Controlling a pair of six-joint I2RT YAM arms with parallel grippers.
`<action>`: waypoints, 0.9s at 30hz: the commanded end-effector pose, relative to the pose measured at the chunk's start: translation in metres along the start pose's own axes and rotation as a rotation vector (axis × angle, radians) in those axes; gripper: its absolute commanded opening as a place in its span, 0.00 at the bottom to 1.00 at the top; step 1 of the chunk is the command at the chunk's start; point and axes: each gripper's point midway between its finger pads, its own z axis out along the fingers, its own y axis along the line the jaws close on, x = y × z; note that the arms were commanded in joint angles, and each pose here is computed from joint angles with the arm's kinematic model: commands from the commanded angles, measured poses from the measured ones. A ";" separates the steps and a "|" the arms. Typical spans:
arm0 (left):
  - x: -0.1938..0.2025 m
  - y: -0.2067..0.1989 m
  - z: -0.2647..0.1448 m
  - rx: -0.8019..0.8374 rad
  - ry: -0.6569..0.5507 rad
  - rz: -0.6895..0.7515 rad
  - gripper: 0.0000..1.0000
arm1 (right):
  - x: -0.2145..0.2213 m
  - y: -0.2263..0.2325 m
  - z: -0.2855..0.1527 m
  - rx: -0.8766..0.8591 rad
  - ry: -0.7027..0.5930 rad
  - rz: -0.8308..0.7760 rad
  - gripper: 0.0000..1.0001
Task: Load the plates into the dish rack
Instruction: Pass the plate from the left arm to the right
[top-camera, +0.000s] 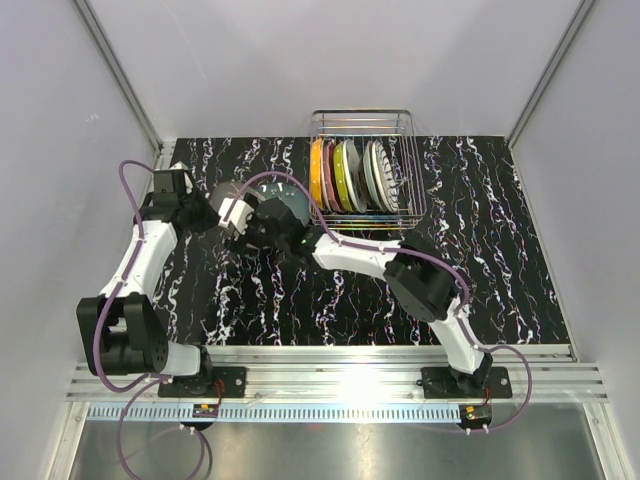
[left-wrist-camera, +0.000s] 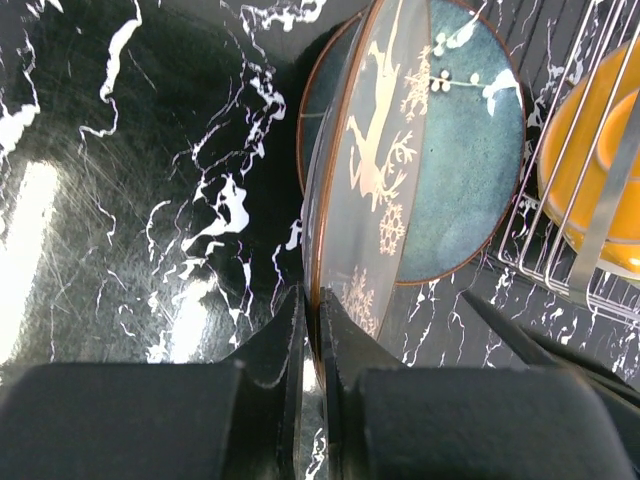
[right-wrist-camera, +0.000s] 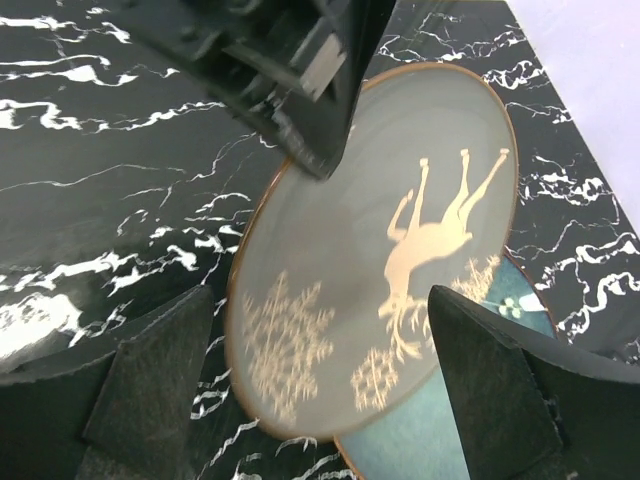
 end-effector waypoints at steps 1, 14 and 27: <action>-0.017 -0.025 -0.015 0.117 -0.067 0.012 0.00 | -0.013 -0.007 0.015 0.043 -0.045 -0.027 0.94; -0.017 -0.028 -0.020 0.151 -0.073 -0.010 0.00 | 0.014 -0.009 0.035 0.157 -0.005 -0.045 0.39; -0.027 -0.029 -0.032 0.155 -0.136 0.019 0.40 | -0.033 -0.034 0.004 0.266 -0.095 0.044 0.00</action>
